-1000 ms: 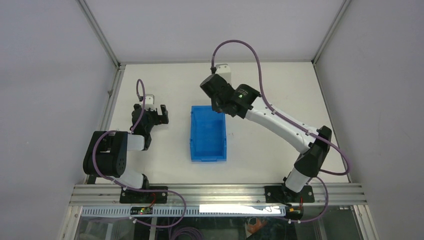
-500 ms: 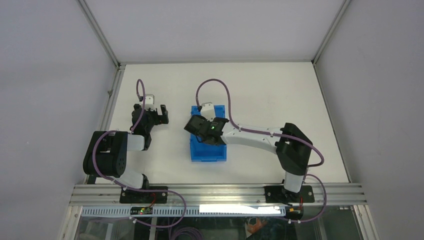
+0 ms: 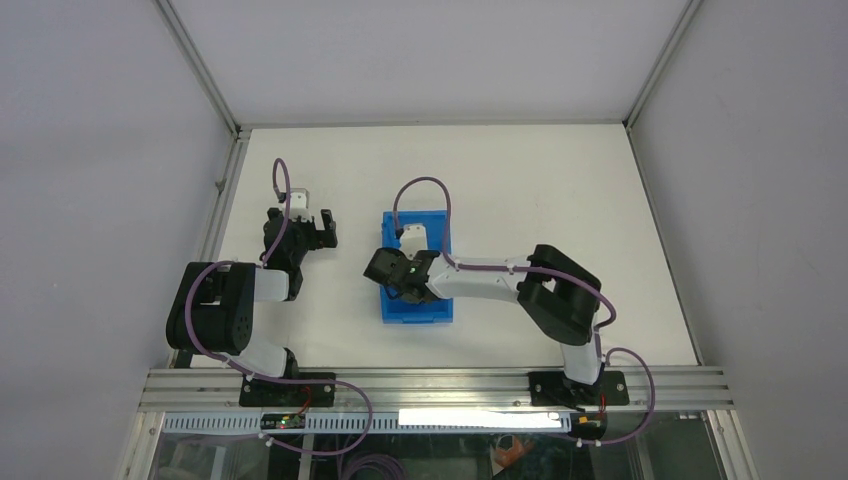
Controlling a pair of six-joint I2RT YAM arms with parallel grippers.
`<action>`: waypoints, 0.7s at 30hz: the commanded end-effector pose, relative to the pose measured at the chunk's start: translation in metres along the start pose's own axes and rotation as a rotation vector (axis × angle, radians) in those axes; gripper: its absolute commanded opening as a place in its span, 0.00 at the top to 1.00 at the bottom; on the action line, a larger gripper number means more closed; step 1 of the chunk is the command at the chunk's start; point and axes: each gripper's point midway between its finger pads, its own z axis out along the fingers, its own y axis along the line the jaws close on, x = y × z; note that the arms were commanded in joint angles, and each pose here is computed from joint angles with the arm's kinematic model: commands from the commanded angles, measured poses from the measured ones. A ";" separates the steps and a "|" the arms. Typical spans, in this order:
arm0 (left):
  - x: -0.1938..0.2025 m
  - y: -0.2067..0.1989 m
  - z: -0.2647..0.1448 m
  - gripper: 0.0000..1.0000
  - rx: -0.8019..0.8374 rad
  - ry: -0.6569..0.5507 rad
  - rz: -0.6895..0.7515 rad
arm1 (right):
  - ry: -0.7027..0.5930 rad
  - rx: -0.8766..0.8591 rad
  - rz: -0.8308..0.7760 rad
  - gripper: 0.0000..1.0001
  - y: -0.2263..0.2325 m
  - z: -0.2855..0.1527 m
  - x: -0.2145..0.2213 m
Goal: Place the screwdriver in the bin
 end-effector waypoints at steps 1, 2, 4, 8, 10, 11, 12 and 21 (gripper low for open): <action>-0.017 -0.005 -0.001 0.01 0.011 -0.054 -0.015 | -0.087 -0.021 0.081 0.68 0.011 -0.008 -0.026; -0.017 -0.004 -0.001 0.01 0.009 -0.055 -0.016 | -0.090 -0.029 0.078 0.67 0.012 -0.011 -0.028; -0.017 -0.005 -0.001 0.01 0.011 -0.054 -0.015 | -0.100 -0.048 0.073 0.64 0.014 -0.019 -0.035; -0.018 -0.005 -0.001 0.01 0.011 -0.055 -0.015 | -0.146 -0.078 0.055 0.57 0.014 -0.043 -0.059; -0.017 -0.005 -0.001 0.01 0.010 -0.054 -0.016 | -0.191 -0.079 0.045 0.55 0.010 -0.057 -0.075; -0.017 -0.005 -0.001 0.01 0.011 -0.054 -0.015 | -0.220 -0.077 0.039 0.53 0.006 -0.065 -0.085; -0.017 -0.005 -0.001 0.01 0.011 -0.055 -0.015 | -0.251 -0.073 0.035 0.51 0.002 -0.073 -0.096; -0.017 -0.005 -0.001 0.01 0.011 -0.054 -0.015 | -0.320 -0.004 -0.037 0.01 -0.072 -0.101 -0.151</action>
